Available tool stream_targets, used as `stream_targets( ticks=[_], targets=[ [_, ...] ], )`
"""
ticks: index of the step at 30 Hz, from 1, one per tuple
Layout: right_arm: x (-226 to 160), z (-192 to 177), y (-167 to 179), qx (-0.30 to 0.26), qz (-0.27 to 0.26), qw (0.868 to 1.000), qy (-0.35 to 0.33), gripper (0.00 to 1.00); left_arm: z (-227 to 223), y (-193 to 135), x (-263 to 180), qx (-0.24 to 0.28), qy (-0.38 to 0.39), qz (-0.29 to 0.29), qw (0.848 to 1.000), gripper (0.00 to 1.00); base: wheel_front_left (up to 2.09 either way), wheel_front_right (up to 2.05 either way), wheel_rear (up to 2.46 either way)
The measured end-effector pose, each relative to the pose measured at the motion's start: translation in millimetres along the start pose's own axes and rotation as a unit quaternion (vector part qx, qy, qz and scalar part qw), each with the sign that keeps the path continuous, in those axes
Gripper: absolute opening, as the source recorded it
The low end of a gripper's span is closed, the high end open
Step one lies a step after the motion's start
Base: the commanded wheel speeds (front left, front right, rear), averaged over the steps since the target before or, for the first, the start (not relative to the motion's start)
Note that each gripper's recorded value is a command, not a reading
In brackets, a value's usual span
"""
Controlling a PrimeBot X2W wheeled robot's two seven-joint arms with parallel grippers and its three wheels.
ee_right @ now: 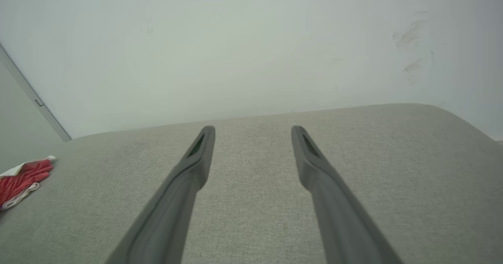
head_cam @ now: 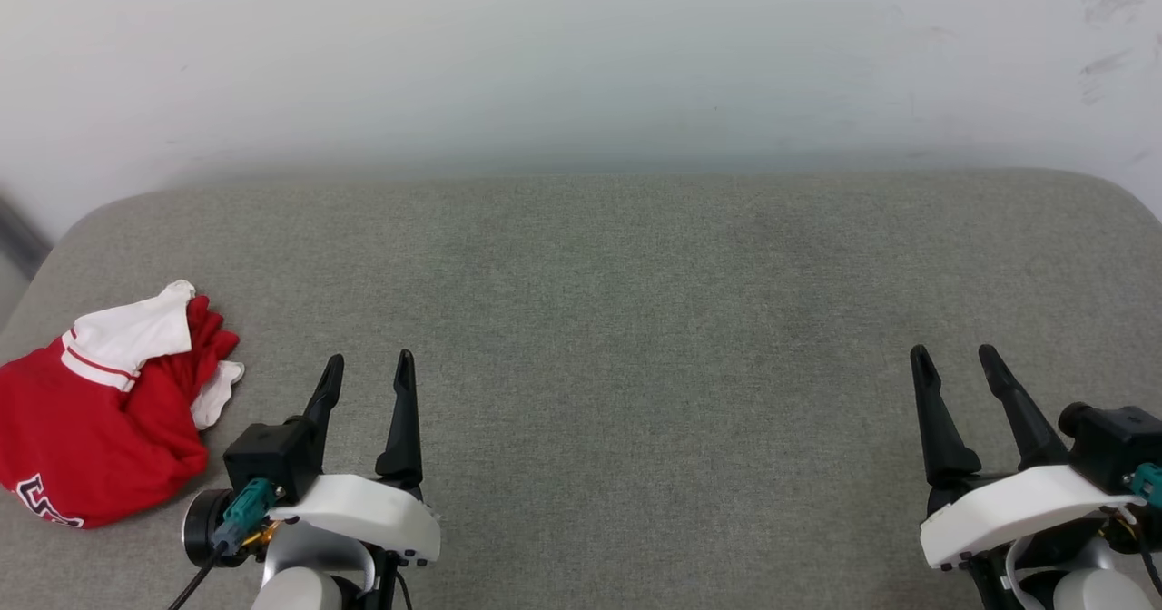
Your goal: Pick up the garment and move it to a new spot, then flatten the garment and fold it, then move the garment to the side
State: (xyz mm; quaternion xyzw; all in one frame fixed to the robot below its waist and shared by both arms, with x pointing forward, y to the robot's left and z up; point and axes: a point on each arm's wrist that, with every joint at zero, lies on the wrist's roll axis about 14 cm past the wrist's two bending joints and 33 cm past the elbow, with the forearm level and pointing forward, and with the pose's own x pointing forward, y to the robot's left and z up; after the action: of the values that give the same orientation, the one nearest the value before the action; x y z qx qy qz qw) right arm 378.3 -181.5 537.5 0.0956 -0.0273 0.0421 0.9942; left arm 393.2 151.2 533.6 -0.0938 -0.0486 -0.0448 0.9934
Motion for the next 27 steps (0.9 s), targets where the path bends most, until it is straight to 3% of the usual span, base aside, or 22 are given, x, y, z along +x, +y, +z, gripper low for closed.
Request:
stream_targets(
  ticks=[14,27],
  targets=[
    [-0.1,7.6,2.9,-0.059,0.005,0.998,-0.013,1.00,0.5,-5.1,-0.5,0.058,-0.011,-0.012,0.998,1.00,0.00,0.00,0.00],
    [-0.2,13.2,0.6,-0.084,-0.003,0.996,-0.025,1.00,-8.0,-4.7,-2.4,0.065,-0.005,-0.013,0.998,1.00,0.00,0.00,0.00]
  ],
)
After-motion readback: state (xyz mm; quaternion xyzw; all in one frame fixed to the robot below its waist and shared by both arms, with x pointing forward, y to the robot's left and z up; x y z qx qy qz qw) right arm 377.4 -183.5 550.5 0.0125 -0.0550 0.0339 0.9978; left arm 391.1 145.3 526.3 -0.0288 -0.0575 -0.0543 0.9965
